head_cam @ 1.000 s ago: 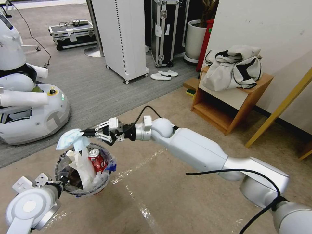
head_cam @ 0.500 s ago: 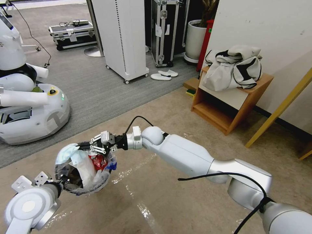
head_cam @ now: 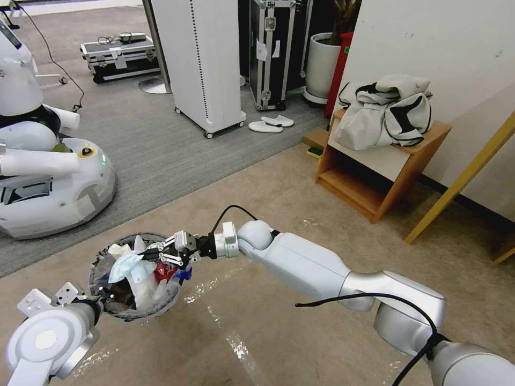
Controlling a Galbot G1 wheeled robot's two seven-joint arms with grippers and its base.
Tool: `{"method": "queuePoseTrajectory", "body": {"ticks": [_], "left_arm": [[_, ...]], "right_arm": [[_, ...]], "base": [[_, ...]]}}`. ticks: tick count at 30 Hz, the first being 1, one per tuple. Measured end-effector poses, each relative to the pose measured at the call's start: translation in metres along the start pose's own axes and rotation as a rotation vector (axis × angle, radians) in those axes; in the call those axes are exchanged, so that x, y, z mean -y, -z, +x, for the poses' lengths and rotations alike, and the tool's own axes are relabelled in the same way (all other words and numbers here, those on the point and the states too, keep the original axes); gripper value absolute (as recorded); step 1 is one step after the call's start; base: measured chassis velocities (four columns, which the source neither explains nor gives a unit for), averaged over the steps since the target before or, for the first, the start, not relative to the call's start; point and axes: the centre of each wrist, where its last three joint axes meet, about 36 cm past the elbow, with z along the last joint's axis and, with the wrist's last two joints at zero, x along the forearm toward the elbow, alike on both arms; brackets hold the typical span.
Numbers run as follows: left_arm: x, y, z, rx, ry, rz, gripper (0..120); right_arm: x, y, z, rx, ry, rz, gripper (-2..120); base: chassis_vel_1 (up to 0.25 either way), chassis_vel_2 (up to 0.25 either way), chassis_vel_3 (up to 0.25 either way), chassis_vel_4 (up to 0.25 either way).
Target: Pick up the trash bin and place the garbage on the floor into it.
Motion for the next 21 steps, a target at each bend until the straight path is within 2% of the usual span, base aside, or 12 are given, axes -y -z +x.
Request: {"method": "queuePoseTrajectory", "body": {"ticks": [5,8,10,11,13,14,21], "left_arm": [[0.001,0.000,0.002,0.001,-0.005,0.000,0],[0.002,-0.001,0.004,0.001,-0.009,0.002,0],[0.002,-0.002,0.005,-0.001,-0.012,0.003,0],[0.002,-0.002,0.005,-0.001,-0.012,0.003,0],[0.002,-0.002,0.006,-0.003,-0.011,0.001,0],[0.002,-0.002,0.006,-0.003,-0.011,0.001,0],[0.002,-0.005,0.014,-0.013,-0.022,-0.011,0]], "right_arm": [[-0.001,-0.001,-0.001,-0.002,0.005,0.000,0],[-0.001,0.000,-0.001,-0.007,0.013,0.002,5],[-0.002,0.000,-0.001,-0.014,0.015,0.006,17],[-0.002,0.000,-0.001,-0.014,0.015,0.006,17],[-0.002,-0.001,-0.001,-0.017,0.014,0.005,27],[-0.002,-0.001,-0.001,-0.017,0.014,0.005,27],[0.004,0.004,-0.007,-0.015,0.007,0.018,54]], "base": [[0.000,0.000,0.000,0.000],[0.000,0.000,0.000,0.000],[0.000,0.000,0.000,0.000],[0.000,0.000,0.000,0.000],[0.000,0.000,0.000,0.000],[0.000,0.000,0.000,0.000],[0.000,0.000,0.000,0.000]]}}
